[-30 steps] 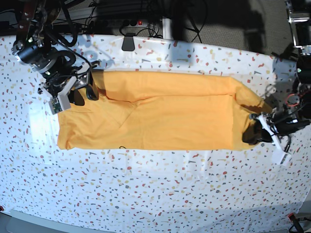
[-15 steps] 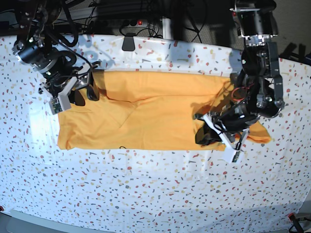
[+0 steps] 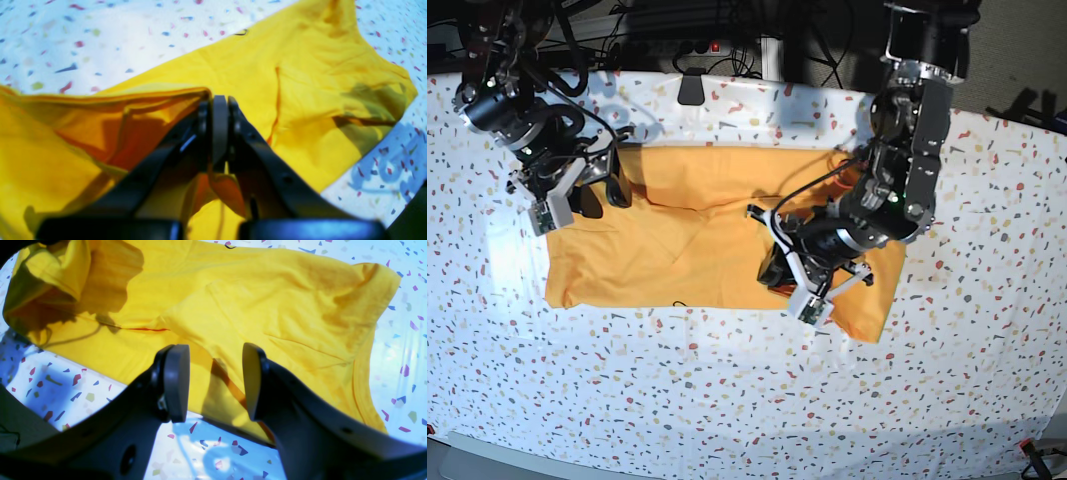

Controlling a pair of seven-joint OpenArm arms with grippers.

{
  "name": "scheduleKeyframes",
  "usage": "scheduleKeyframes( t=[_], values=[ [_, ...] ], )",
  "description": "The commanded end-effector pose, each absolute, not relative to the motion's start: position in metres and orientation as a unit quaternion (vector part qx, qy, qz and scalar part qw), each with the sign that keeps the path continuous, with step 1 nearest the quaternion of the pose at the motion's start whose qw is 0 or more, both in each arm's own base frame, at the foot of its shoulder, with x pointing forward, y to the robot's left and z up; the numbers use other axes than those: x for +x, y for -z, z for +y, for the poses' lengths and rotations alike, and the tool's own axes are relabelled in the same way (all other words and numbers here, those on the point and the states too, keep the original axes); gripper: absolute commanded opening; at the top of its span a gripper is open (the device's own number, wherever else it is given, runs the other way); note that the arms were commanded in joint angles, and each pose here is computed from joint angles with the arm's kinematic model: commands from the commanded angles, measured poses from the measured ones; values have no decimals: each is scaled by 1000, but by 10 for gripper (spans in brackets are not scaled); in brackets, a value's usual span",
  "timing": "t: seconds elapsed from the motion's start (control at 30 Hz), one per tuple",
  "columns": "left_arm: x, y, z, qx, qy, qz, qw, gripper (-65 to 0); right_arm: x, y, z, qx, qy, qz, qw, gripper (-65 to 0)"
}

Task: Fold the T-shirt properly
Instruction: 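Fold the grasped end with the left gripper toward the right gripper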

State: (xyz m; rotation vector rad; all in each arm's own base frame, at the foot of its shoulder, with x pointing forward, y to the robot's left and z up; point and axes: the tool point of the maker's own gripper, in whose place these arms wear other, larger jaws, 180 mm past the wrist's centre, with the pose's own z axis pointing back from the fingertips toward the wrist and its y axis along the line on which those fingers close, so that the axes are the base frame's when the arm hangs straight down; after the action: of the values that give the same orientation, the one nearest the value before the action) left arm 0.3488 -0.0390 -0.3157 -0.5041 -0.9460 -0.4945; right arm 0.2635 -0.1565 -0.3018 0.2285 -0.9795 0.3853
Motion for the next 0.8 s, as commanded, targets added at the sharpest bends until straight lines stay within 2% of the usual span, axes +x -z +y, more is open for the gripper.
scheduleKeyframes(
  t=[0.0,0.17,0.33,0.47,0.77],
  values=[
    [356,297,-45,-248,233,-471,814,-650,268,288,-155,110,-192,-489,844,-389],
    [348,286,-61,-314,214,-463,800,-650,270,286,-155,109,-192,-491,843,-389],
    [346,286,-62,-321,212,-461,799,-650,275,282,-155,108,-193,-498,838,-390],
    [337,281,-76,-357,212,-450,791,-650,277,279,-154,109,-193,-502,836,-389],
    [333,282,-84,-350,230,-452,787,-650,278,276,-152,118,-191,-506,833,-389]
  ],
)
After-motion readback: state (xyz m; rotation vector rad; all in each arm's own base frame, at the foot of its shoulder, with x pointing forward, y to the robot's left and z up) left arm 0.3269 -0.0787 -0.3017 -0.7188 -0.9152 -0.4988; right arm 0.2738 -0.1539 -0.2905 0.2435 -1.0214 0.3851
